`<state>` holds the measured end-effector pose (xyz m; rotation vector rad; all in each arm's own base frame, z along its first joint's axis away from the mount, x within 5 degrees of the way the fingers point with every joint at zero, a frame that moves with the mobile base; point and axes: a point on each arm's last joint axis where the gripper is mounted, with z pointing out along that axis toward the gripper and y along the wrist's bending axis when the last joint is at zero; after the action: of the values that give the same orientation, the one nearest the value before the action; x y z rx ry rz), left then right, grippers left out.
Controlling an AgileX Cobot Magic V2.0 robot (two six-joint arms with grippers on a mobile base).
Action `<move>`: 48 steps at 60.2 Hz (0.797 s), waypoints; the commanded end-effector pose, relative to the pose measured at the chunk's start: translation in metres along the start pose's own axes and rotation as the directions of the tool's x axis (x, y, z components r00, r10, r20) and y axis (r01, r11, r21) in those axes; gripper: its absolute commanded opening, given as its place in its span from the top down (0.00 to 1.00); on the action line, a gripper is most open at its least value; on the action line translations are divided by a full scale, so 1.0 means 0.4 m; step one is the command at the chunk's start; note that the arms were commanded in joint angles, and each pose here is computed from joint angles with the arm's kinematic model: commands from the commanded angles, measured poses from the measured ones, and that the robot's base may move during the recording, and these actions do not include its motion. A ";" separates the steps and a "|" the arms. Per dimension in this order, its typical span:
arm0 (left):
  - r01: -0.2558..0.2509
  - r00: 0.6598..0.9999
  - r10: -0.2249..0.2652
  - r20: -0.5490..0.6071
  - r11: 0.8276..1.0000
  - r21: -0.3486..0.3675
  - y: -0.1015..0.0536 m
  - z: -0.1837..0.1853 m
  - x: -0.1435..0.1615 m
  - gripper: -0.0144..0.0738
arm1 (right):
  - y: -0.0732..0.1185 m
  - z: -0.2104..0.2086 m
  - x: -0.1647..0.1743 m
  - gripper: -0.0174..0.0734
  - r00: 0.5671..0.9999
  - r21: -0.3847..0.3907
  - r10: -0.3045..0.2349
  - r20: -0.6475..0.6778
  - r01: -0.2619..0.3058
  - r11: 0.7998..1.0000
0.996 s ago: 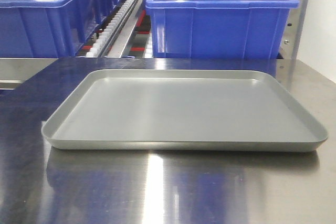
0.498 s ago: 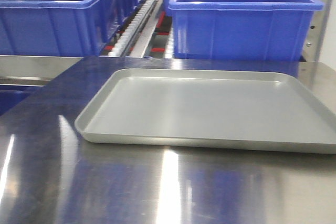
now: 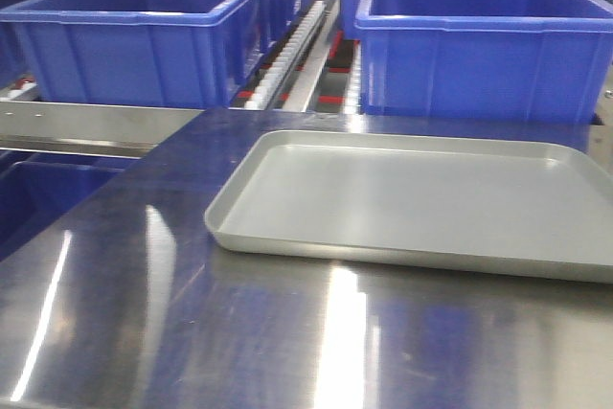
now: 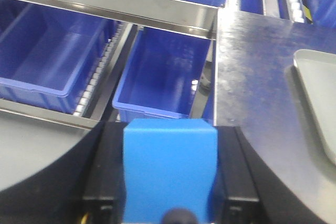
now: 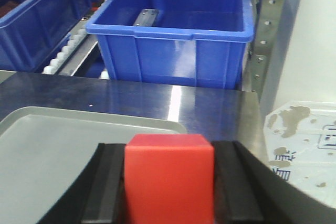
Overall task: Sort and place red and blue blocks on shelf
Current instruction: 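Drive the base away from the counter toward the open floor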
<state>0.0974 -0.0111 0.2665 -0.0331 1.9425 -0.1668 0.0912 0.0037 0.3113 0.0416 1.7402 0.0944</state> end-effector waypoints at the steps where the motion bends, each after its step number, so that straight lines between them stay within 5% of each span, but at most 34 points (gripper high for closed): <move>1: 0.003 0.994 -0.006 0.109 0.999 0.032 -0.010 -0.009 -0.042 0.69 | 0.004 -0.007 -0.043 0.74 0.993 -0.008 -0.010 0.114 0.011 1.000; 48: 0.003 0.994 -0.006 0.109 0.999 0.032 -0.010 -0.009 -0.042 0.69 | 0.004 -0.007 -0.043 0.74 0.993 -0.008 -0.010 0.114 0.011 1.000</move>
<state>0.0974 -0.0111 0.2665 -0.0331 1.9425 -0.1668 0.0912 0.0037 0.3113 0.0416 1.7402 0.0944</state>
